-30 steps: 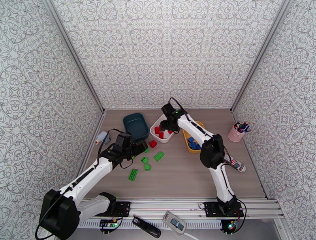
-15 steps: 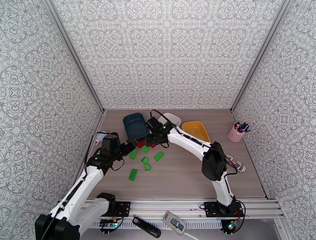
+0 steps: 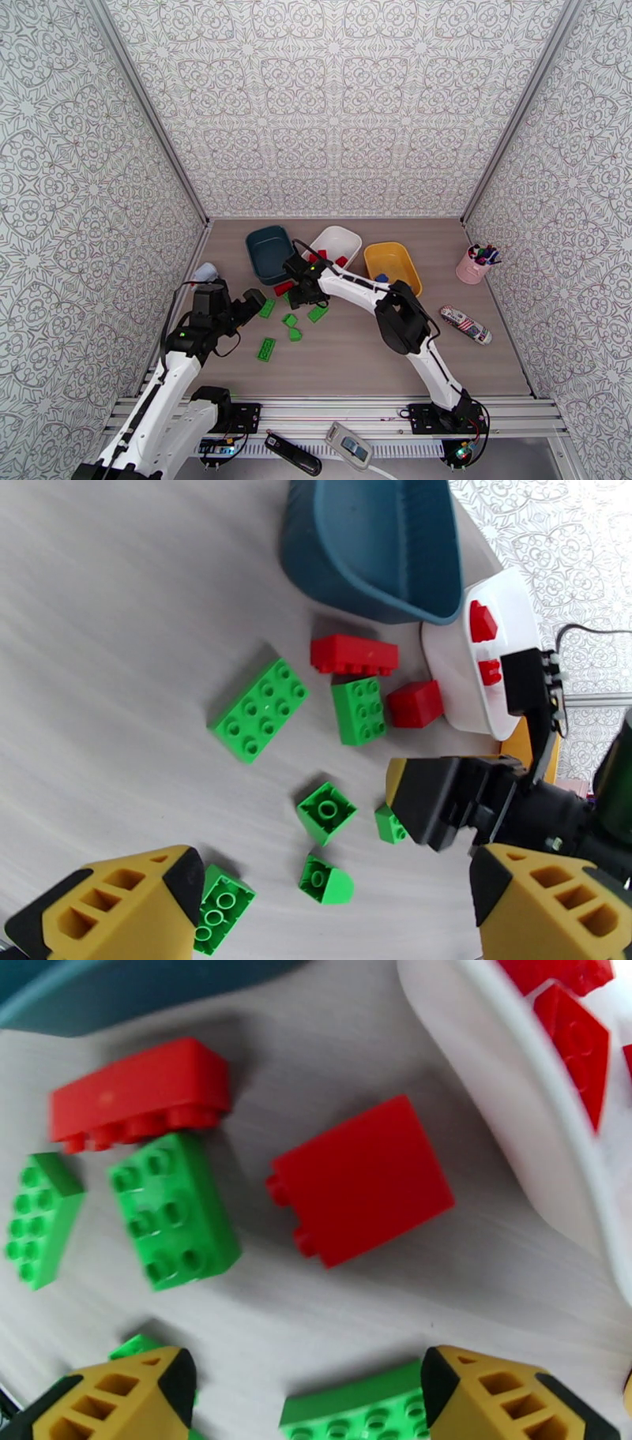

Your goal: Sort the legos into containers by color

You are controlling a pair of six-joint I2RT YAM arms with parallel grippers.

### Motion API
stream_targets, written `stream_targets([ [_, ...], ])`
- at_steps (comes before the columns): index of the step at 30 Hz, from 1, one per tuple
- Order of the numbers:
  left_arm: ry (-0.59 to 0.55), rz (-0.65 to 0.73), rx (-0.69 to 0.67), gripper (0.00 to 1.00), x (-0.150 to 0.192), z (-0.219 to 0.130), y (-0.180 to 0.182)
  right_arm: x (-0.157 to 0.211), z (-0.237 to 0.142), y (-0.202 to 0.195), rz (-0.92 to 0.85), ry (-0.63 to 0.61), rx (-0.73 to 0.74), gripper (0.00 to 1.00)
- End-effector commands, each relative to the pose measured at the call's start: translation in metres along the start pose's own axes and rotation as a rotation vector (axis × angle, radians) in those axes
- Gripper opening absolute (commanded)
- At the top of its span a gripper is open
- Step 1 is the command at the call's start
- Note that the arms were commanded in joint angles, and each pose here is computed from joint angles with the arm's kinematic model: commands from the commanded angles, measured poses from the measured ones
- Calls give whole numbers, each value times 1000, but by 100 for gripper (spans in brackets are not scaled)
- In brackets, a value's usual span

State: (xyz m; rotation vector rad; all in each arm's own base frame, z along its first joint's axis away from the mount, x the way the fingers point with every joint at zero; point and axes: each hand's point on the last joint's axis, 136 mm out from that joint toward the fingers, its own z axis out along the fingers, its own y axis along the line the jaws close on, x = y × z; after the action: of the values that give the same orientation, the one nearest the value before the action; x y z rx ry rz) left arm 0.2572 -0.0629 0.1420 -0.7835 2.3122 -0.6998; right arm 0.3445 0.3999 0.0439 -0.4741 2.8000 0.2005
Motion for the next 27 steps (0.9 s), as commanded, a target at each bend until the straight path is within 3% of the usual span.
stream_targets([
  [1,30,-5,-6,95,8,0,6,-13,2,-3,24,-27,26,80],
  [27,56,-28,-10,95,14,5,17,-53,19,-14,89,-43,36,70],
])
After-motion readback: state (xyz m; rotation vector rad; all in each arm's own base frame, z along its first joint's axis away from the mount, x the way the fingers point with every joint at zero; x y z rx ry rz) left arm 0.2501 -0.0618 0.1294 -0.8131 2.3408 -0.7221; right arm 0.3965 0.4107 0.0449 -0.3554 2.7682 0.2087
